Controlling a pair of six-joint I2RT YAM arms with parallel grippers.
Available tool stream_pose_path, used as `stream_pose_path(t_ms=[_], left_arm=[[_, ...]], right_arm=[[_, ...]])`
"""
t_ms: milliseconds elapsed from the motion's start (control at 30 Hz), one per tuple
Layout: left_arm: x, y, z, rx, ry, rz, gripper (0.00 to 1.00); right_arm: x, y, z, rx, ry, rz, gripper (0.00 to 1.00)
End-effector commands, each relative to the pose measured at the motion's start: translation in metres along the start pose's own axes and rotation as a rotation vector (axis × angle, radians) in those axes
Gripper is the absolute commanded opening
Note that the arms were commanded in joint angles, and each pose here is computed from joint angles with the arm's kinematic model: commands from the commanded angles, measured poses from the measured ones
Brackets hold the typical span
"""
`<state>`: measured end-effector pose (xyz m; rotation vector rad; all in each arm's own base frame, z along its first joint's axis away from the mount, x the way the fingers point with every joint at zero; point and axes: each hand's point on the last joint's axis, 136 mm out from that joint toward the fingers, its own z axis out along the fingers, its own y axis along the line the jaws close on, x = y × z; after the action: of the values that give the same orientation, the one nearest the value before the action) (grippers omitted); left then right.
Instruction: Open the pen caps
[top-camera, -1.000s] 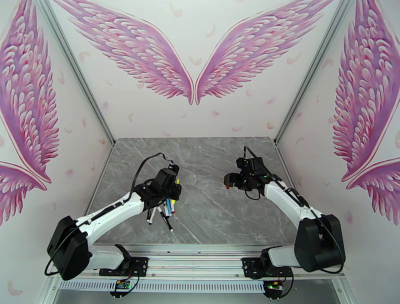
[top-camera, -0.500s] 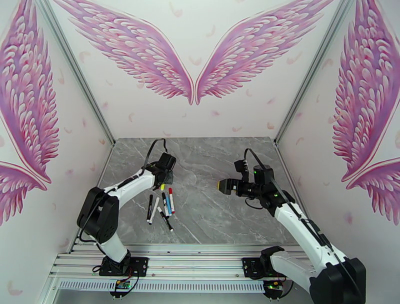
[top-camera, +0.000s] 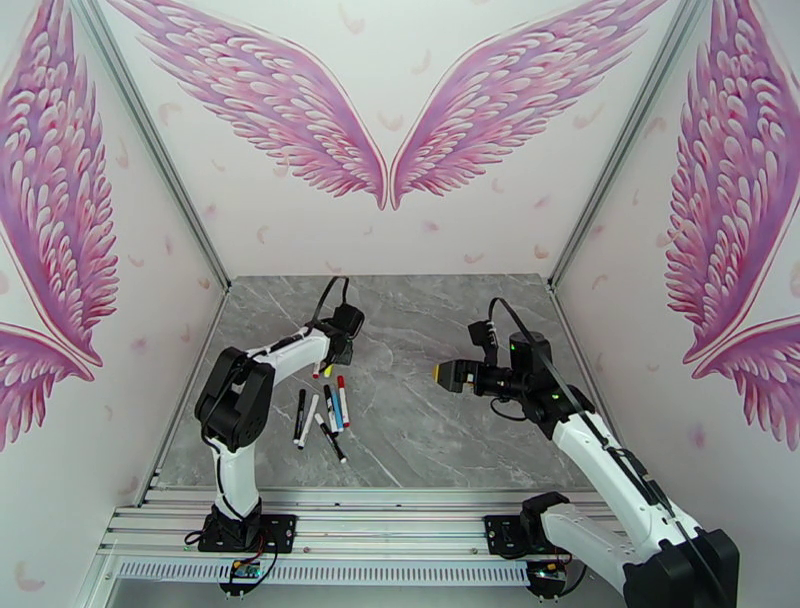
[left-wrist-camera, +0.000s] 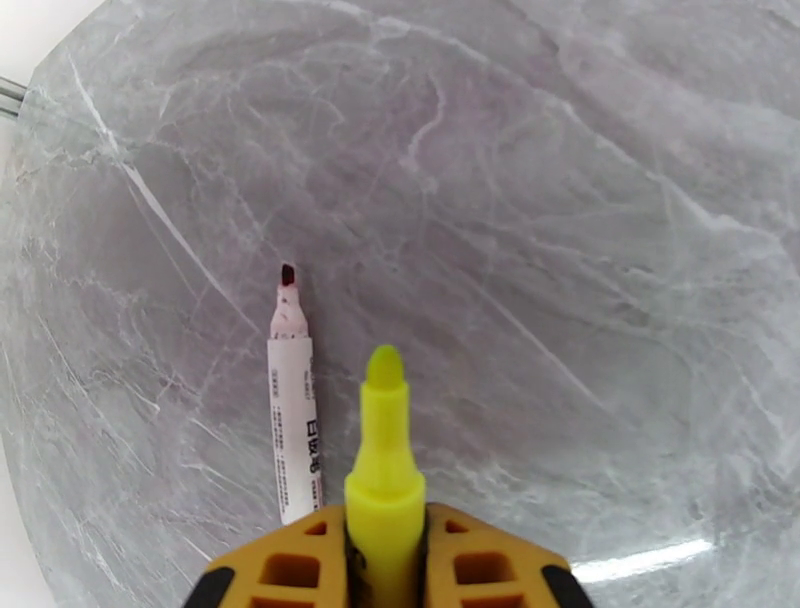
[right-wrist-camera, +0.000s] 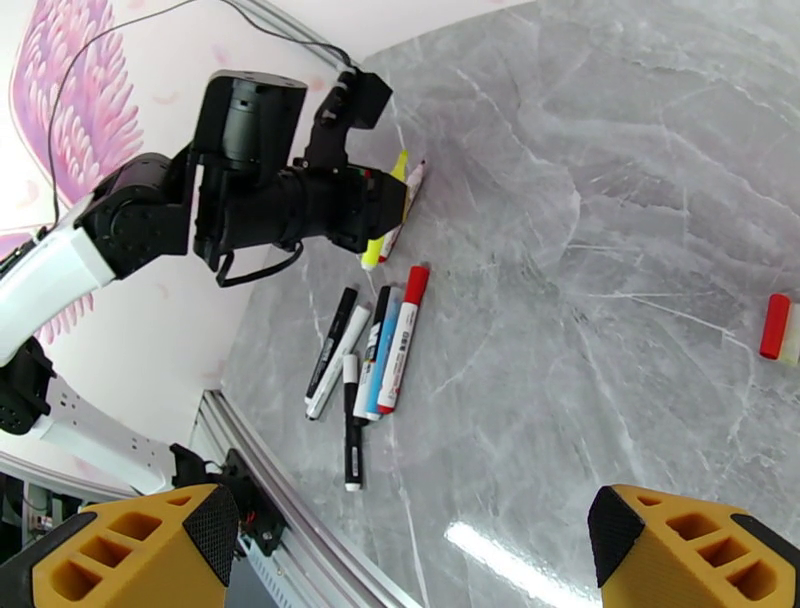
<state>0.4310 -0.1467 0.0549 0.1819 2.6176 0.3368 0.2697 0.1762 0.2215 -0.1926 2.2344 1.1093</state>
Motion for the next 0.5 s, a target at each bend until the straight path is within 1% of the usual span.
stream_pose_path(t_ms=[0,467], left_arm=[[-0.008,0.007,0.005,-0.056,0.001,0.015,0.00],[0.001,0.008,0.029,-0.138,0.048,0.048,0.02]], right_arm=[[0.006,0.001,0.000,-0.002,0.011,0.018,0.99],[0.010,0.001,0.003,0.008,0.021,0.025,0.99]])
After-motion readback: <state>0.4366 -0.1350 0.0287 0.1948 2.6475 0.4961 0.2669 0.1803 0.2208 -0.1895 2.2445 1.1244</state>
